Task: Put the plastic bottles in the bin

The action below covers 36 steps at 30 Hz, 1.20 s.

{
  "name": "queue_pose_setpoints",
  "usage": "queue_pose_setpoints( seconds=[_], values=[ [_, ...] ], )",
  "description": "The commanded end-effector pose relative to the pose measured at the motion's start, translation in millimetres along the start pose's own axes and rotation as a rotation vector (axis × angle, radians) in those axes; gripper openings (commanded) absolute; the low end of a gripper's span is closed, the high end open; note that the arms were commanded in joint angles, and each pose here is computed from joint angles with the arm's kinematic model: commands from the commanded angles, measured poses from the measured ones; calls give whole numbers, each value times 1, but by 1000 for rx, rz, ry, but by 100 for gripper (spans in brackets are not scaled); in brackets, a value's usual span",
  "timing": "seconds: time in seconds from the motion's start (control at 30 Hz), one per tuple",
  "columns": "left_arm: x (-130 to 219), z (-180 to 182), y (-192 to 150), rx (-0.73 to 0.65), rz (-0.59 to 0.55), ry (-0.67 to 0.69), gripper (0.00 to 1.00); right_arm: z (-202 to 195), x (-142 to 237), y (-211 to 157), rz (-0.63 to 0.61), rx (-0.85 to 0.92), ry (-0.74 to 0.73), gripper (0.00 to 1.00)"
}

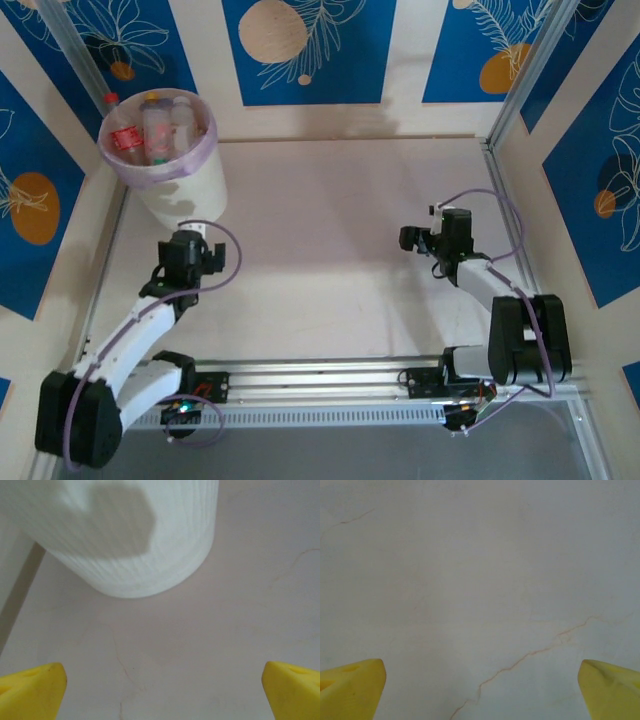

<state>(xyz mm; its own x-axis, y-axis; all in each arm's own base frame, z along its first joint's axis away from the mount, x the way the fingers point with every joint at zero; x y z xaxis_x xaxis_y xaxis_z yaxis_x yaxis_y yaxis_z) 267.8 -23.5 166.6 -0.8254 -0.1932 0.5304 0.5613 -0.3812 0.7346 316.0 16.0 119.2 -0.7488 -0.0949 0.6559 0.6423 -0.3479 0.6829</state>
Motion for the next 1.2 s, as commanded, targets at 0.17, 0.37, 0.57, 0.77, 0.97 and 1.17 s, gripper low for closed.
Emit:
queue_pose_setpoints(
  seconds=[0.17, 0.37, 0.57, 0.77, 0.97, 1.17],
  values=[
    [-33, 11, 0, 79, -216, 68, 100, 10, -9, 26, -230, 97, 62, 99],
    [-45, 13, -10, 134, -281, 58, 100, 12, -22, 24, -280, 94, 103, 99],
    [-59, 11, -4, 163, -312, 20, 100, 10, -19, 16, -299, 92, 146, 99],
    [-82, -5, -10, 141, -323, -28, 100, 6, -22, 12, -288, 87, 171, 99],
    [-90, -10, -4, 101, -272, -32, 100, 6, -22, 12, -288, 83, 178, 99],
    [-89, -10, -4, 102, -280, -30, 100, 6, -22, 12, -287, 84, 177, 99]
  ],
)
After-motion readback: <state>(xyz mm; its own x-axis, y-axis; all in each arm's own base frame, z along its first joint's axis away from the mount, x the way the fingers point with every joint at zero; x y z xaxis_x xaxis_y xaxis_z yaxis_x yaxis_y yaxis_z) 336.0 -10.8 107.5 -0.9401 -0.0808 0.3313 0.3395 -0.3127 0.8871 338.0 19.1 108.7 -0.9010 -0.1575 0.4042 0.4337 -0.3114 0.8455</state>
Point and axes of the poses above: each hand's point on the last joint's axis, 136 mm out from that joint toward the fingers, its own x axis back along the fingers, its own z axis along the line the jaws close on, y = z × x, the point moved 6 cm from there along x, back along the fingers, and after that the axes turned 14 degrees about -x, right-handed, at the moved point
